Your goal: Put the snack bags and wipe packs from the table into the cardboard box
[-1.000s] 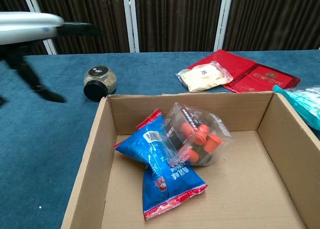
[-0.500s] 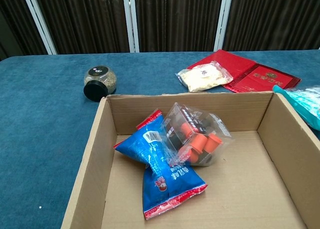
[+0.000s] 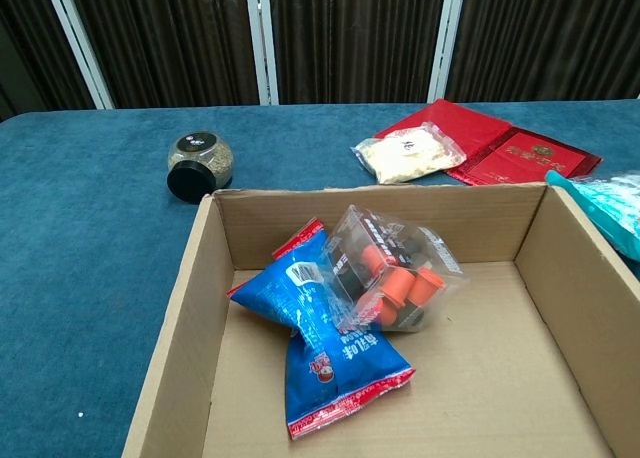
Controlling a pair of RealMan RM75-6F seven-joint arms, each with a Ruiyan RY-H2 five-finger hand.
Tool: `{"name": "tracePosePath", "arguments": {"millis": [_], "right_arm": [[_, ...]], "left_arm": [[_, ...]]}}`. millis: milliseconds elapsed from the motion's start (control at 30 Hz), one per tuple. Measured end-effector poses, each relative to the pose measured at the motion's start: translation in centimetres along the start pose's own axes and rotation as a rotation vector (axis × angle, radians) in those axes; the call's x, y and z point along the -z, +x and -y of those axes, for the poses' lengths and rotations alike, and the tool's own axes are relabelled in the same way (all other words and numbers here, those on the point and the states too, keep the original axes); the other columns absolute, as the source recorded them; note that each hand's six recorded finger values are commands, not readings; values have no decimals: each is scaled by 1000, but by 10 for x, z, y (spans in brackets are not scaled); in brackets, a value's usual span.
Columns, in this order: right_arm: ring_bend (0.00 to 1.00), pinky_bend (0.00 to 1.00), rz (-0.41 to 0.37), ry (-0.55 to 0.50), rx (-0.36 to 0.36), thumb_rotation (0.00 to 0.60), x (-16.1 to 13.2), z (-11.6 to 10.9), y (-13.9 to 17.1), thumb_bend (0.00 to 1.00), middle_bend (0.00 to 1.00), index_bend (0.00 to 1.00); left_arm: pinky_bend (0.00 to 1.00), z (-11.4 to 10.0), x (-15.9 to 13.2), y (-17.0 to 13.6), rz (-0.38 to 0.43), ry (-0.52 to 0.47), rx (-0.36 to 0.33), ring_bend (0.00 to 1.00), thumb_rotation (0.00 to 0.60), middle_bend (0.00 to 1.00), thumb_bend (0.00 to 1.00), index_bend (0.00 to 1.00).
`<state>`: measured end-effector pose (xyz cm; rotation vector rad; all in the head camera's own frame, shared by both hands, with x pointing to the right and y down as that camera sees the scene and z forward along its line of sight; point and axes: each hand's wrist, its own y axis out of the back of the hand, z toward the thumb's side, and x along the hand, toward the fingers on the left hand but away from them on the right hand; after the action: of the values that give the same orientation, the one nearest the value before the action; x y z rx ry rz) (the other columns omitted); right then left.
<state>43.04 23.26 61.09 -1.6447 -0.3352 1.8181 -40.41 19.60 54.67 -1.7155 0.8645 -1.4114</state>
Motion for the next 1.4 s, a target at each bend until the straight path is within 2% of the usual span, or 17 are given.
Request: {"name": "tracePosePath", "arguments": {"millis": [167,233,300,333,433,467,567,767,967,1167,1400], "right_arm": [[0,0,25,6,-54,600,5,8,-7,30,0,8],[22,35,33,29,-65,600,7,10,-10,39,41,92],[135,176,39,53,-70,600,9,13,-13,51,174,269],[246,300,42,62,-70,600,9,14,-15,60,282,377],[495,555,54,86,-56,600,10,17,-20,79,516,580],[560,617,57,89,-48,600,10,17,-21,87,579,637],[650,707,59,83,-22,600,8,16,-23,115,667,725],[670,727,50,45,50,600,5,4,-22,123,688,748],[666,727,42,17,135,600,5,-20,-18,122,686,746],[664,727,0,-35,248,600,-9,-65,-11,122,682,742],[662,727,-129,-104,369,600,-54,-125,8,122,679,739]], "left_arm": [[0,0,2,1,-8,-5,1,0,600,0,1,0],[0,1,2,1,-8,-5,4,0,600,0,1,0],[0,1,2,1,-9,-5,6,0,600,0,0,0],[0,2,2,1,-8,-5,7,0,600,0,0,0],[0,3,2,1,-7,-5,15,0,600,0,0,0],[0,3,2,1,-7,-4,19,0,600,0,0,0],[0,4,3,0,-7,-8,24,0,600,0,0,0],[0,-2,2,0,-2,-17,6,0,600,0,0,0],[0,-4,3,1,-6,-19,0,0,600,0,0,0],[0,-4,4,2,-9,-18,0,0,600,0,0,0],[0,-6,5,3,-12,-19,-8,0,600,0,0,0]]}}
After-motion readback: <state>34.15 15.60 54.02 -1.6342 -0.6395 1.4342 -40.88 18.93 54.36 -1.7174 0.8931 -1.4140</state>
